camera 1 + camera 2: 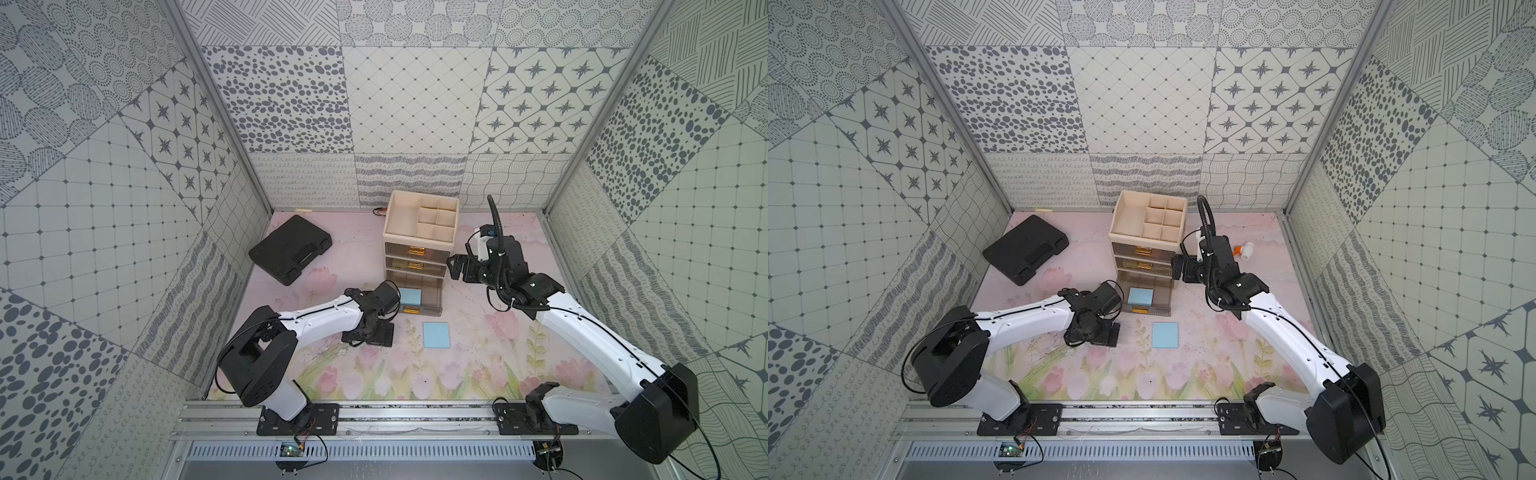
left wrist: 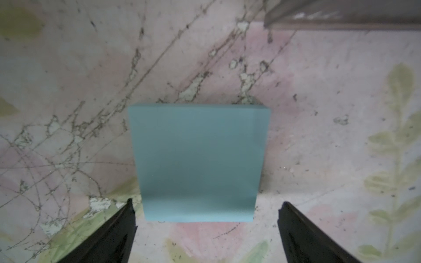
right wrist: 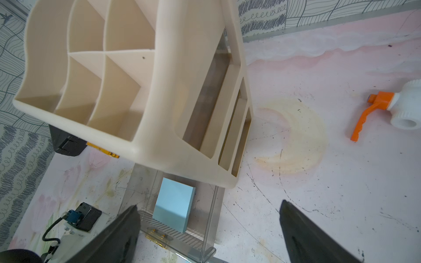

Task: Please put the sticky notes in the drawer by color
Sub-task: Pick up the sticky notes from the center of the board.

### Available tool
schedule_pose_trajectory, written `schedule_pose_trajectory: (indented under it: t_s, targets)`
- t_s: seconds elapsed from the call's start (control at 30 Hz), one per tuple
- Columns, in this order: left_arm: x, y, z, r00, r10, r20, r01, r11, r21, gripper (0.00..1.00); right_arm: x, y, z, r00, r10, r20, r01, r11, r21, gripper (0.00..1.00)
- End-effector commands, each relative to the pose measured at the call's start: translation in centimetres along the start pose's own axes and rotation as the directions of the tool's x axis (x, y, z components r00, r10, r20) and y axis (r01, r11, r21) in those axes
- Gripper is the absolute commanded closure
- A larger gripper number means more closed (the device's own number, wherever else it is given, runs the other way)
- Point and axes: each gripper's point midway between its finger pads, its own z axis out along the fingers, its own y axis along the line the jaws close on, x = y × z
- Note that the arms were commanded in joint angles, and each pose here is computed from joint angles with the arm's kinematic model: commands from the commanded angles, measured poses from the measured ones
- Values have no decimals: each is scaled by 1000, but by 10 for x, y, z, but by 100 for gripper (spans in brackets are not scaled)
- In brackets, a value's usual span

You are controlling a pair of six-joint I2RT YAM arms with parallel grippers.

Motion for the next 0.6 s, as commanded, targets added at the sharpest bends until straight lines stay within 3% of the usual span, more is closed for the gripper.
schedule_pose_trajectory:
  t_s: [0.0,0.33,0.57]
  targets:
    - [-18,0,7,999,4,41,-5,1000,6,0,-2,1,5,1000,0,22,0,1000,0,1]
    - [-20,3,19,999,-21,24,20,999,33,0,-5,3,8,1000,-1,20,1,1000,-3,1]
    - [-10,3,24,999,-50,-6,50,998,49,10,-4,3,7,1000,7,19,-7,1000,-5,1]
